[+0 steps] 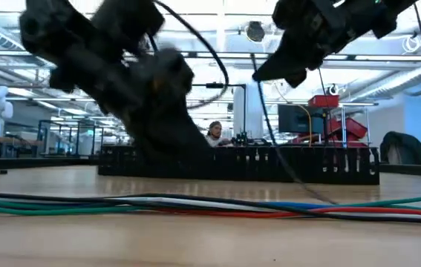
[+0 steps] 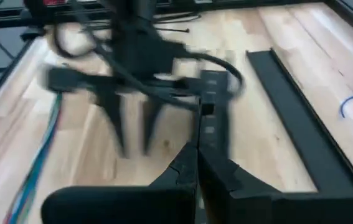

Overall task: Ziptie cables
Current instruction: Wrap the cable wires with the black zip tie

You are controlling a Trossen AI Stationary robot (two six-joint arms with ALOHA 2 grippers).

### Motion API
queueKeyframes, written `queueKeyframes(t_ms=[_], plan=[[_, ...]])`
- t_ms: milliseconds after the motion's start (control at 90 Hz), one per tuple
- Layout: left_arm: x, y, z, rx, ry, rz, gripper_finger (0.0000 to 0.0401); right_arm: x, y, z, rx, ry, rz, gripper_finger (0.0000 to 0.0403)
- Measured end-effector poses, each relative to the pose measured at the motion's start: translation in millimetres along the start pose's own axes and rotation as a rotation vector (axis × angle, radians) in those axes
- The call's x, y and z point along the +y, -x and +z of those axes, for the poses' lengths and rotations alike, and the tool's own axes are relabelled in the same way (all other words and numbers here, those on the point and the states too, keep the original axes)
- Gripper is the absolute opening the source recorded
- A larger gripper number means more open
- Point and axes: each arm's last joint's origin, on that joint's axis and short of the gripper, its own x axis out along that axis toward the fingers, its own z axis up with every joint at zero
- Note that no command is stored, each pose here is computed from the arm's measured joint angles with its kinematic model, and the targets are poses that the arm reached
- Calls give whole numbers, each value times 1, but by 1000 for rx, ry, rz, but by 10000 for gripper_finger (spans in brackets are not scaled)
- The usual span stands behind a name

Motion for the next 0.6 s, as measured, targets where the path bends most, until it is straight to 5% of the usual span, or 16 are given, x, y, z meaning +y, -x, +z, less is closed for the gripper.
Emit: queueKeyframes(t_ms=[367,600], plan=[[48,-17,22,-166,67,111,111,-3,12,-2,33,39,-147,0],[22,6,41,-146,81,-107,111,-2,12,0,15,23,-139,0]])
